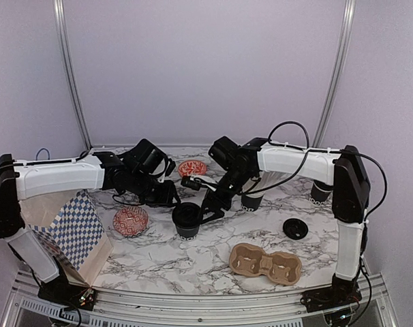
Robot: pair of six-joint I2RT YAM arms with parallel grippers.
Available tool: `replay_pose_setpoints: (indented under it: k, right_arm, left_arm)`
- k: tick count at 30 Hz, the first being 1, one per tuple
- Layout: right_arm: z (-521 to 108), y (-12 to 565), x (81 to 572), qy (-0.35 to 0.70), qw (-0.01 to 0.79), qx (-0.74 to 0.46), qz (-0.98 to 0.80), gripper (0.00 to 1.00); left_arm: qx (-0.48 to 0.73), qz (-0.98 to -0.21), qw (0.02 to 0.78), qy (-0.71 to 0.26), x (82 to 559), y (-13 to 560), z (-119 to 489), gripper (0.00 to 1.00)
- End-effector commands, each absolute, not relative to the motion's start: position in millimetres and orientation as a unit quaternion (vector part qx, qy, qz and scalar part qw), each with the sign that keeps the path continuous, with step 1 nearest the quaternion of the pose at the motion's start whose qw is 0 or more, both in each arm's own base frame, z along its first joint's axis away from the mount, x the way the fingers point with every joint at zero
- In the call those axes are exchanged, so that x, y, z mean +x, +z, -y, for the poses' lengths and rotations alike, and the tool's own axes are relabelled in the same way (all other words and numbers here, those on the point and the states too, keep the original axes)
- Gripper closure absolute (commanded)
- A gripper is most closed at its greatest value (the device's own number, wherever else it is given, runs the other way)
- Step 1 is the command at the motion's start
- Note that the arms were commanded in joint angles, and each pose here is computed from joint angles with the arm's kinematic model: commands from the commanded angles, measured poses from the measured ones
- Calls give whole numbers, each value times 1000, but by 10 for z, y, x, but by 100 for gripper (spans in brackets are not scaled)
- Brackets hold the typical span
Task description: Pack the takeout coffee
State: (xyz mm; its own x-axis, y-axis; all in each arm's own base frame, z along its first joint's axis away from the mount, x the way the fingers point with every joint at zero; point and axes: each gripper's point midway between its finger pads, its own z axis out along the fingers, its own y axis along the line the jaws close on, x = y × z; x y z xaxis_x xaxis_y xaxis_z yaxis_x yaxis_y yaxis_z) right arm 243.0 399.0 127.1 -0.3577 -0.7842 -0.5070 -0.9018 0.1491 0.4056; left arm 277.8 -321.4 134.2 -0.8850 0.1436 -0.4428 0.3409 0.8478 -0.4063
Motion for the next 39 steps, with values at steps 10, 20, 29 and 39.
replay_pose_setpoints:
  k: [10,20,29,39]
  right_arm:
    - [-3985,1857,2603,307,177,-588,-727,38]
    - [-3931,1813,2582,293,180,-612,-712,38]
    - [-3973,1559,2286,269,228,-698,-623,15]
    - [-4507,1047,1766,218,231,-760,-566,1]
  left_arm:
    - [177,-934,207,-232,2830,1538,3374,62]
    - [182,-932,214,-227,2834,1565,3350,52]
    - [189,-916,321,-147,3135,2026,2982,20]
    - [120,-885,435,-114,3458,2852,2641,10]
